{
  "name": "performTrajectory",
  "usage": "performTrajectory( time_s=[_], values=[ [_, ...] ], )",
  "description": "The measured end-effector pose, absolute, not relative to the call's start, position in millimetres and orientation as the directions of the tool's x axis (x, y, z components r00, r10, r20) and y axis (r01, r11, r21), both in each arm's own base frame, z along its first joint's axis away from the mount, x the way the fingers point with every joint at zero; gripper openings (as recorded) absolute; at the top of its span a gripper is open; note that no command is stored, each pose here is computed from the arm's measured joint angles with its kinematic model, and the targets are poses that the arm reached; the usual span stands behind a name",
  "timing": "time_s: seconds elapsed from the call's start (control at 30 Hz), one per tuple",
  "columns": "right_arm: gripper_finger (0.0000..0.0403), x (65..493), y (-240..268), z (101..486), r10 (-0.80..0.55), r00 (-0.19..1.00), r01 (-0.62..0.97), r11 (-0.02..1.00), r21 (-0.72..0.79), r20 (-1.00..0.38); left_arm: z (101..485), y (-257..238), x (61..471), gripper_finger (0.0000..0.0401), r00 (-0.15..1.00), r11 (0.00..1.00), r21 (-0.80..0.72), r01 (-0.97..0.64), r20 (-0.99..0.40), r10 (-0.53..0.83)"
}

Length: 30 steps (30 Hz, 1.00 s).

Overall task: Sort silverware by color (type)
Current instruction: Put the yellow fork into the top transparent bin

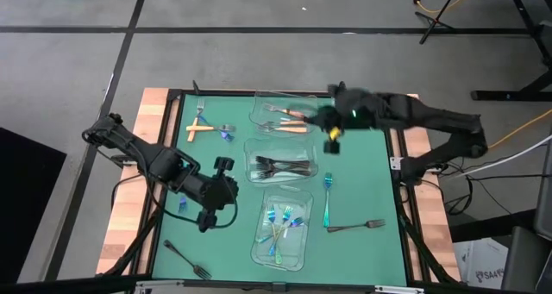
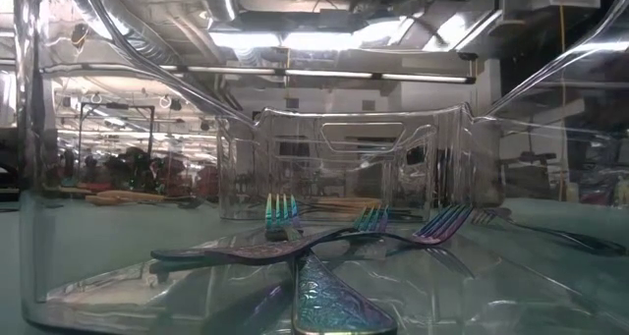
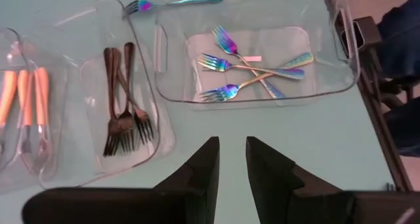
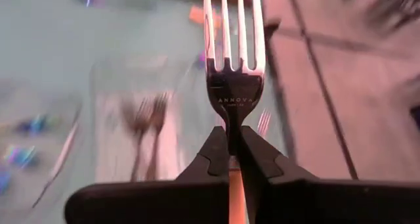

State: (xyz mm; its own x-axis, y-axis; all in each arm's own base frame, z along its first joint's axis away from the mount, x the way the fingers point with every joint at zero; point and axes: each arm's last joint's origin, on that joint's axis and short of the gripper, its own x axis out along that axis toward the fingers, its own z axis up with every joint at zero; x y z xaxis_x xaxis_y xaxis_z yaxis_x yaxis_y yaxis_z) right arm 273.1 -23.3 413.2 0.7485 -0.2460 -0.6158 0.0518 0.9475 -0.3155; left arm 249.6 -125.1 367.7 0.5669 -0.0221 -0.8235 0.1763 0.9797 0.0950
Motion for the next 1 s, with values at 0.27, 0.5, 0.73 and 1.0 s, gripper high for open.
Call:
performTrajectory(
  time_s=[0.27,0.5,0.73,1.0],
  values=[
    [0.0003,315.7,-96.4,398.4,-0.2,0.843,0.043,0.951,-0.307,-0.5,367.7,-126.2,250.2,0.007,0.583,0.988,0.095,0.122,-0.813,0.006],
    [0.0004,351.0,-154.0,339.7,-0.18,0.78,0.038,0.97,-0.242,-0.6,368.0,-124.9,250.7,0.007,0.596,0.994,0.1,0.055,-0.801,0.048],
    [0.0005,365.7,-198.3,276.0,-0.098,0.693,0.036,0.994,-0.102,-0.715,368.0,-124.8,250.7,0.007,0.596,0.997,0.076,0.021,-0.801,0.049],
    [0.0005,369.0,-216.0,237.9,-0.007,0.638,0.062,0.997,0.042,-0.77,367.9,-124.9,250.7,0.007,0.596,0.997,0.072,0.015,-0.802,0.049]
  ],
)
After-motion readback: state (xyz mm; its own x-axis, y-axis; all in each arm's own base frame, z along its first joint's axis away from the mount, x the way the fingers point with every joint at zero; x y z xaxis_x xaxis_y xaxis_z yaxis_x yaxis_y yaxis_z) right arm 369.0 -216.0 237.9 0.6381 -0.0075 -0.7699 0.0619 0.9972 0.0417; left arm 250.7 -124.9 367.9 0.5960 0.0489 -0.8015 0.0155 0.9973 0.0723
